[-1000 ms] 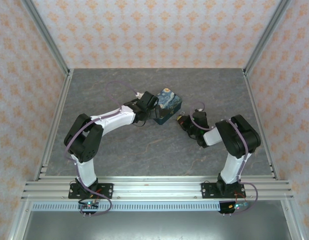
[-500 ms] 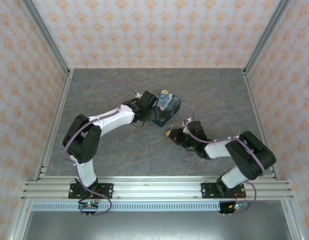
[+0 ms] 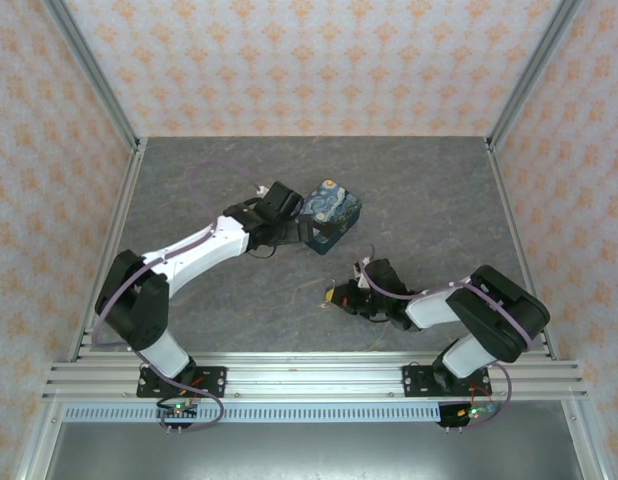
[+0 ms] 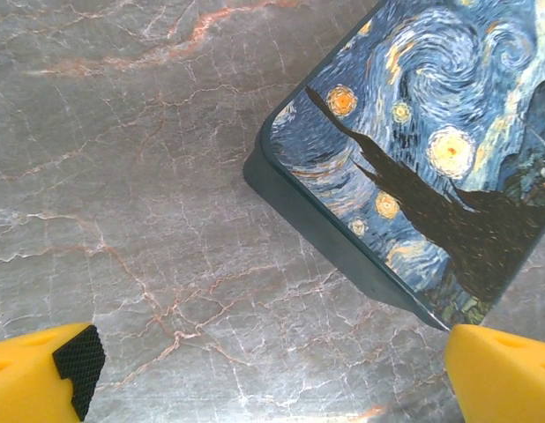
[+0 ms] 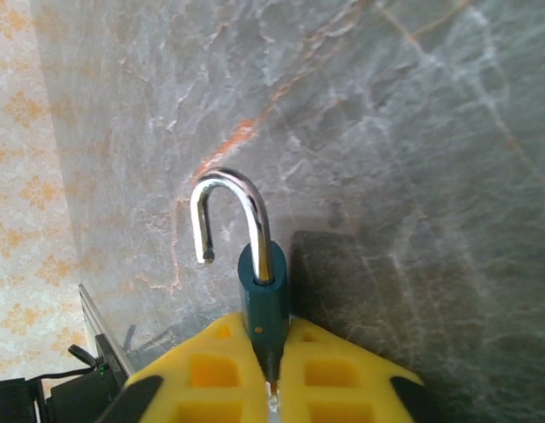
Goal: Unlock a padlock with a key
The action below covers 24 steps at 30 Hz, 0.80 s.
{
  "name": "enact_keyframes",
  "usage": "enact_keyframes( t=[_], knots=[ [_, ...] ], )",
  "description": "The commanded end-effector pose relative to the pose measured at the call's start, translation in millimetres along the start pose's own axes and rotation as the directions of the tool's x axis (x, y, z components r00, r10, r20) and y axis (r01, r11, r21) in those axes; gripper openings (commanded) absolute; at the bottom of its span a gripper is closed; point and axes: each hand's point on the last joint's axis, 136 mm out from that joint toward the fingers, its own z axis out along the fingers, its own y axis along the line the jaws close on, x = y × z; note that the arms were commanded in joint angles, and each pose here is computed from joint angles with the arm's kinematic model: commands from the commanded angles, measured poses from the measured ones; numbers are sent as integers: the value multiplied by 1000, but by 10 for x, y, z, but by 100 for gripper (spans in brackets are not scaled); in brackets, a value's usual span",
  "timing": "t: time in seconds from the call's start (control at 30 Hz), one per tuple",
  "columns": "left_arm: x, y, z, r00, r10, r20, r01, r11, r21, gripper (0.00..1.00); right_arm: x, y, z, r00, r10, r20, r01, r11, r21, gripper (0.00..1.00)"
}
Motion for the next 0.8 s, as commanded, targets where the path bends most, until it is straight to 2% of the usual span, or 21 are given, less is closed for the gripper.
enact_keyframes(
  t=[0.0,0.23,0.47,0.53,0.57,0.67,0.77],
  knots=[
    [68,109,-115,1000,14,-6,-14,999,-31,100,47,-67,-47,1000,3,-15,-3,999,45,22],
    [39,122,-251,1000,10,8,-10,1000,-18,100,40,-141,-219,1000,10,10,-11,996,88,42],
    [-65,216,-467,998,2,58,0,999,-39,100,-136,-56,-614,993,19,117,-27,997,70,73],
    [-141,342,-557,995,3,102,7,996,-94,100,-271,69,-818,985,-5,174,-5,998,60,88],
    [-173,403,-593,993,5,122,9,993,-121,100,-321,98,-907,981,-18,194,5,997,71,98],
    [-351,662,-786,974,27,225,28,972,-235,100,-575,177,-1232,956,-52,289,18,993,119,99],
    [-533,931,-1006,933,72,353,56,939,-340,100,-910,123,-1582,911,-76,406,-24,972,235,99]
  ],
)
